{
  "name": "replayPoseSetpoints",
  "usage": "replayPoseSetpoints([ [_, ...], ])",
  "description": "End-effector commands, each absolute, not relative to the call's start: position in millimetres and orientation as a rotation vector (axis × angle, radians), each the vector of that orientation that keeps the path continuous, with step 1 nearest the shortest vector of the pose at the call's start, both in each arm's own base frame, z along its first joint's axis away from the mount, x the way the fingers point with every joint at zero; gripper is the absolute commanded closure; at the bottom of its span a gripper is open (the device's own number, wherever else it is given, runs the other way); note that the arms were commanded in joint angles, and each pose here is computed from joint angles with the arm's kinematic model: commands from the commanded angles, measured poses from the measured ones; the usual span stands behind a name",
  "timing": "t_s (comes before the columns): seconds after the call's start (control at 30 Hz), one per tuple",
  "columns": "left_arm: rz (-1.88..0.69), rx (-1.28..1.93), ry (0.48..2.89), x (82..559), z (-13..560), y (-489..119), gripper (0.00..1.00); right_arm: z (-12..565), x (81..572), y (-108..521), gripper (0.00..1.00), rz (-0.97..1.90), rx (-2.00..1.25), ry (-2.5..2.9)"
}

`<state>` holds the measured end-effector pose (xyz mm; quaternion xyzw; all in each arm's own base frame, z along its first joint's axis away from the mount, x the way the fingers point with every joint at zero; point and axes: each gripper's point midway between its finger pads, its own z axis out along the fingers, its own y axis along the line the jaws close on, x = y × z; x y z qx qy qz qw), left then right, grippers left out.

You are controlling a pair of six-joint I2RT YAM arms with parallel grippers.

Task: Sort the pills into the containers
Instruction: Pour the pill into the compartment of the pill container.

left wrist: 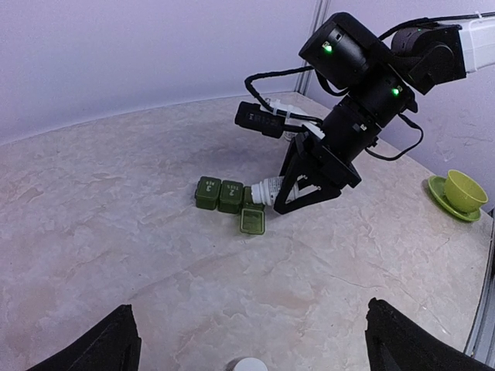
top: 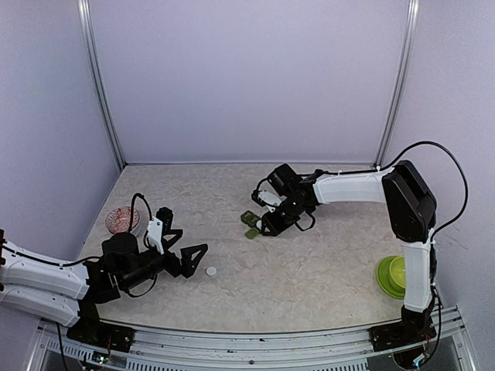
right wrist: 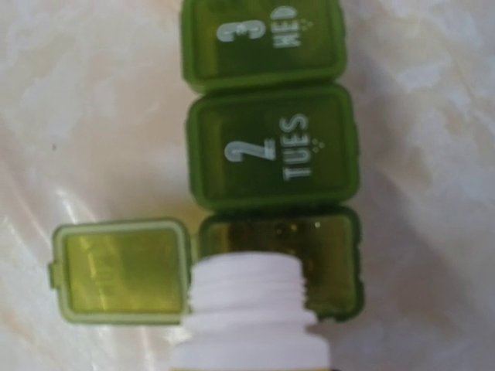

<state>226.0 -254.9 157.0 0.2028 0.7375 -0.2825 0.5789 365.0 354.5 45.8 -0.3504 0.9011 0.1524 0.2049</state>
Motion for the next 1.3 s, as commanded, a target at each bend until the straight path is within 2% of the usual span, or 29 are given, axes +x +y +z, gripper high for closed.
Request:
replayPoseSetpoints([
  [0.0,-0.681,0.462,1.704,226,161,-254,0.01,50,369,353,0.87,0.436,-0.969,2.478],
  [1.27,-0.682,0.462,1.704,226,161,-254,0.01,83,372,349,0.88,0.459,-0.893,2.323],
])
